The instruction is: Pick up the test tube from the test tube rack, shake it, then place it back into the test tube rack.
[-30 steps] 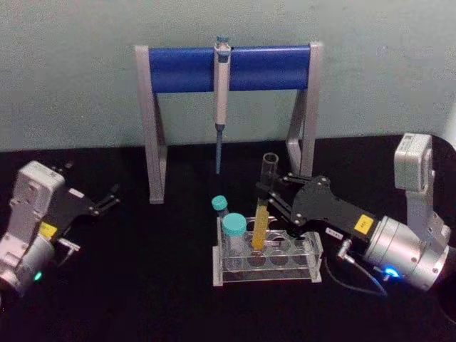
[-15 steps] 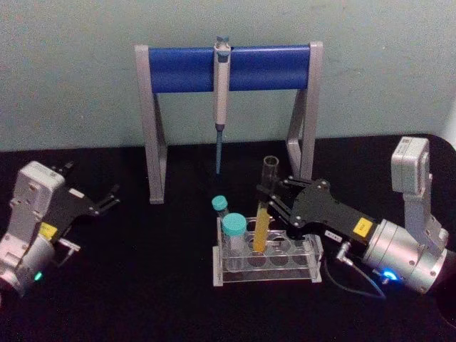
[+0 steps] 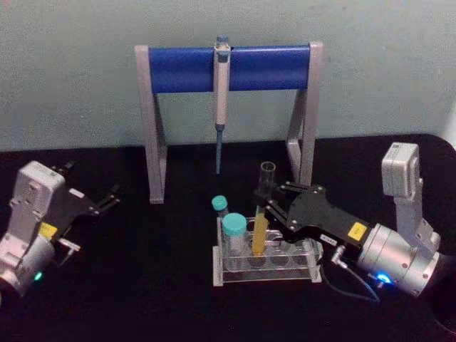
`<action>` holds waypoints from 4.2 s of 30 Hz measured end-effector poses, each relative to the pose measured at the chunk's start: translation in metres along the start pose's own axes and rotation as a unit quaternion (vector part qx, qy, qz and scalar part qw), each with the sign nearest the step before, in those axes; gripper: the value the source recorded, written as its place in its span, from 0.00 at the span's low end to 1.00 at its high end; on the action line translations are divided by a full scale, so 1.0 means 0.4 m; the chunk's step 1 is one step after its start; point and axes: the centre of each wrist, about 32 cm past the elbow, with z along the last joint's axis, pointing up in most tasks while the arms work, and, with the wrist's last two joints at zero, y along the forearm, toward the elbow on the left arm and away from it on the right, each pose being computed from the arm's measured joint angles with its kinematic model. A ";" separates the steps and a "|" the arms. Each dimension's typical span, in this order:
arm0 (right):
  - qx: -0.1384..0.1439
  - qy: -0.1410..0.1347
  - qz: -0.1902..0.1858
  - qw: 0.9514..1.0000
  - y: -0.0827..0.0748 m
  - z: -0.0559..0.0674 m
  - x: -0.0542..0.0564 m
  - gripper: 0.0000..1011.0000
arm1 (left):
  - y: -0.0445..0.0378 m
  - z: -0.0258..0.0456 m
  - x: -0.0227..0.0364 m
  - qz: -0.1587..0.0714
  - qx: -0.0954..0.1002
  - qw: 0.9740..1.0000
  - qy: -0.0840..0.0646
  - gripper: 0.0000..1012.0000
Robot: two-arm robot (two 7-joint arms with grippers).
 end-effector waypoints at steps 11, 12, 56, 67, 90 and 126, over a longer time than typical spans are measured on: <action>-0.010 0.006 0.000 1.000 0.007 -0.019 -0.002 0.23 | 0.000 0.000 0.000 0.000 0.000 1.000 0.000 0.99; -0.011 0.006 0.000 1.000 0.007 -0.020 -0.002 0.23 | 0.000 0.000 0.000 0.000 0.000 1.000 0.000 0.99; -0.034 0.023 -0.014 0.999 0.020 -0.068 -0.009 0.23 | 0.000 0.000 0.000 0.000 0.000 1.000 0.000 0.99; -0.034 0.022 -0.014 0.999 0.020 -0.068 -0.009 0.23 | 0.000 0.000 0.000 0.000 0.000 1.000 0.000 0.99; -0.034 0.022 -0.014 0.999 0.019 -0.068 -0.008 0.78 | 0.000 0.000 0.000 0.000 0.000 1.000 0.000 0.99; 0.023 -0.027 -0.045 0.998 -0.005 0.010 -0.012 0.99 | 0.000 0.000 0.000 0.000 0.000 1.000 0.000 0.99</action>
